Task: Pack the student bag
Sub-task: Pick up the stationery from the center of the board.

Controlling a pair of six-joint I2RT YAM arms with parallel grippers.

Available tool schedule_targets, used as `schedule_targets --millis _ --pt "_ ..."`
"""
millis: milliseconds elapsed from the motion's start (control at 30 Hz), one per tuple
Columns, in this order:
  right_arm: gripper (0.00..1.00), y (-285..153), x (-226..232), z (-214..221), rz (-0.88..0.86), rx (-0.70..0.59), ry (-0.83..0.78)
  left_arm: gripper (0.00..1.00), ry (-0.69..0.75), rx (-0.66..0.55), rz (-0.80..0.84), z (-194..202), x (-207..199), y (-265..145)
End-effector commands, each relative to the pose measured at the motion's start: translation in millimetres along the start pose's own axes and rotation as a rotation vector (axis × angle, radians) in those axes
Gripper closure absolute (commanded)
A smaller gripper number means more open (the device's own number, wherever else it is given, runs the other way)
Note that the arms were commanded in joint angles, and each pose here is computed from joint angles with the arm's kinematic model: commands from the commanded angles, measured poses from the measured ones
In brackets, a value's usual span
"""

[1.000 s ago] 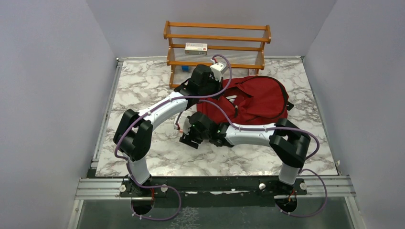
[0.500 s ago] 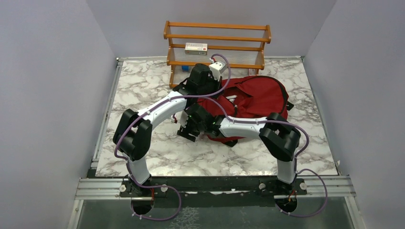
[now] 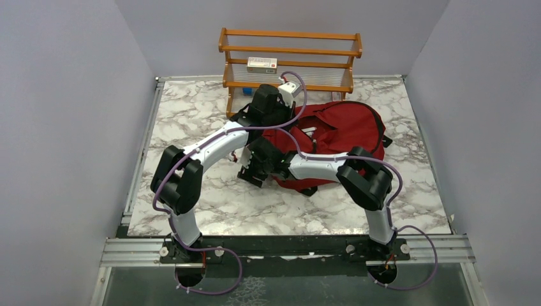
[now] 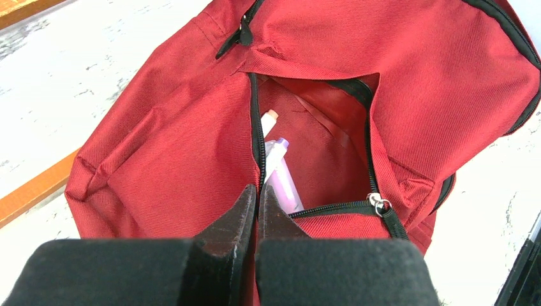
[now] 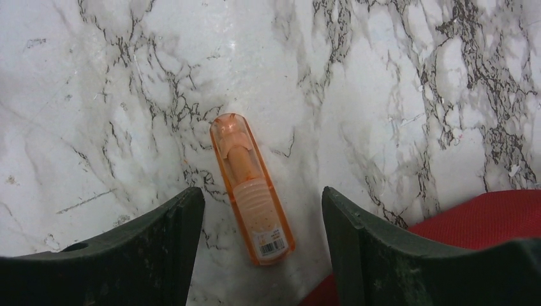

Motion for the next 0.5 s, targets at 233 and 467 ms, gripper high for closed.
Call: schedule_targets --millis 233,467 --pt "0.52 4.0 7.1 37.5 -0.069 0.183 0.065 1.00 0.043 -0.063 0.000 -26.3 -4.6 -14.3" --pt "0.67 -12.5 27.7 53.0 -0.123 0.214 0.128 1.00 0.044 -0.063 0.002 -26.0 -4.7 -13.5"
Point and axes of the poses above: each gripper's point midway between its finger pads, its own y axis out along the fingers, its own x axis along the line the jaws close on, z = x × y, the point moved 4 cm from there along -y, back along the fingers, and after that the axes turned 11 degrees about y, right-handed, at the moved point
